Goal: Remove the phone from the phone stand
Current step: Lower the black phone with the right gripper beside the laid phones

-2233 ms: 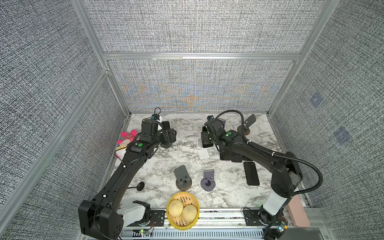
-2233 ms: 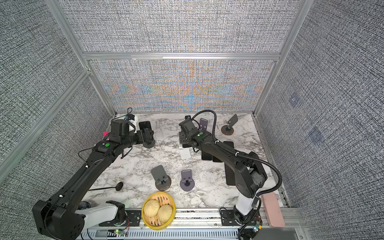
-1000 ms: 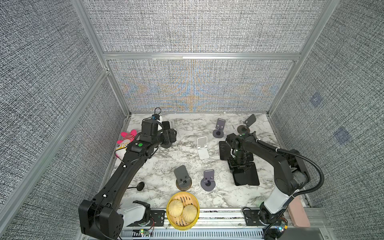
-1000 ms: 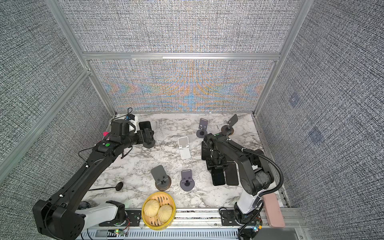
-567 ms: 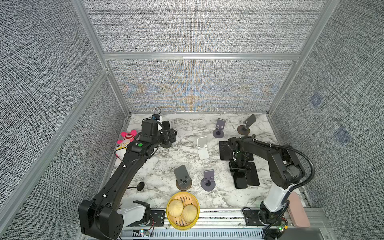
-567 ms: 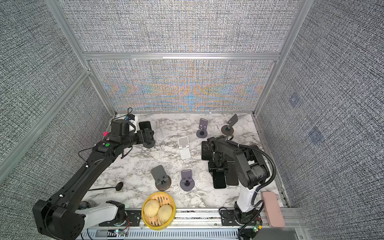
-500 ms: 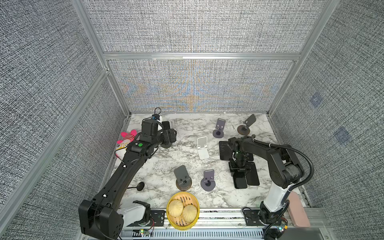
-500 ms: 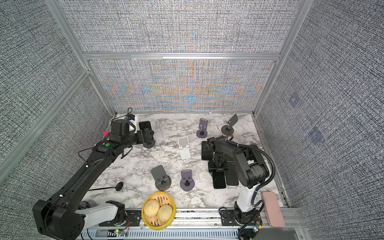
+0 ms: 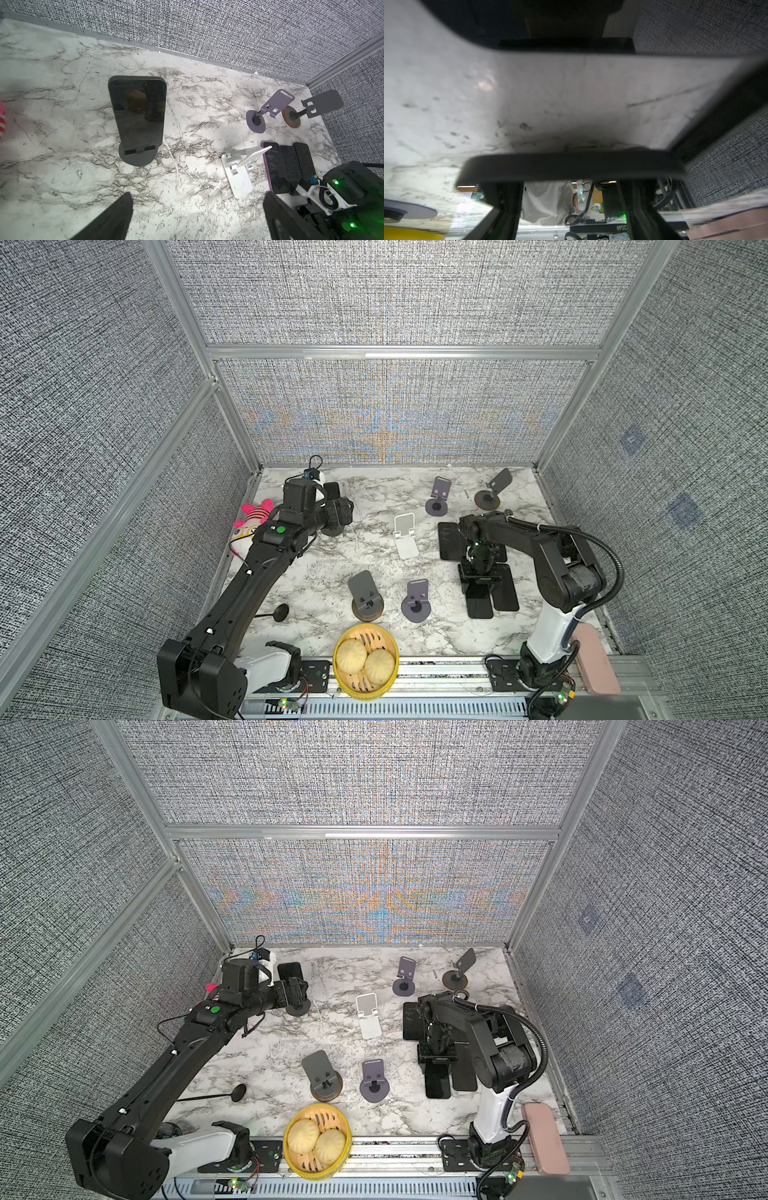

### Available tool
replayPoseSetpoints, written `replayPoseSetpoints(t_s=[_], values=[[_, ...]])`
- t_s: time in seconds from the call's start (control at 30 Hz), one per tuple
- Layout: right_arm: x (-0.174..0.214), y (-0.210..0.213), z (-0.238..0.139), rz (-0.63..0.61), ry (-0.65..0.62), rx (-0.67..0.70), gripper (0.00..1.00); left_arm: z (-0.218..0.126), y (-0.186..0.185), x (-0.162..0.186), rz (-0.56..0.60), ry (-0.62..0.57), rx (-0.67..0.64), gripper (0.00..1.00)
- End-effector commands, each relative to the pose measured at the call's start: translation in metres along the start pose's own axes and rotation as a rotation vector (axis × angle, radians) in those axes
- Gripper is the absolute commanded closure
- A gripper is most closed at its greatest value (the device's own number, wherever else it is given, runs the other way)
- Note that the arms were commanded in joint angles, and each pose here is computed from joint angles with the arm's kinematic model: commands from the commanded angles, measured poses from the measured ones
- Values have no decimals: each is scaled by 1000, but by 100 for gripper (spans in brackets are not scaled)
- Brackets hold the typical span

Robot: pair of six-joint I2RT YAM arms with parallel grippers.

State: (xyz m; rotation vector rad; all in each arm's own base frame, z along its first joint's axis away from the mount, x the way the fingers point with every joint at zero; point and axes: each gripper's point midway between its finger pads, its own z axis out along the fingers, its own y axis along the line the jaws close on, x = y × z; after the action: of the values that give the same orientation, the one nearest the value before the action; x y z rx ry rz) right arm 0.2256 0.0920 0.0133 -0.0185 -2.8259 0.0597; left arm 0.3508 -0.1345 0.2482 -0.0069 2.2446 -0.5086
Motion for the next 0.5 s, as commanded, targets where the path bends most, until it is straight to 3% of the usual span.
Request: replayPoseSetpoints(t_s=[0.0, 0.47], values=[[-10, -12, 6, 14, -31, 74, 31, 0, -2, -2, 8, -8, 8, 1], [-15, -9, 0, 21, -36, 64, 21, 1, -2, -1, 9, -5, 10, 1]])
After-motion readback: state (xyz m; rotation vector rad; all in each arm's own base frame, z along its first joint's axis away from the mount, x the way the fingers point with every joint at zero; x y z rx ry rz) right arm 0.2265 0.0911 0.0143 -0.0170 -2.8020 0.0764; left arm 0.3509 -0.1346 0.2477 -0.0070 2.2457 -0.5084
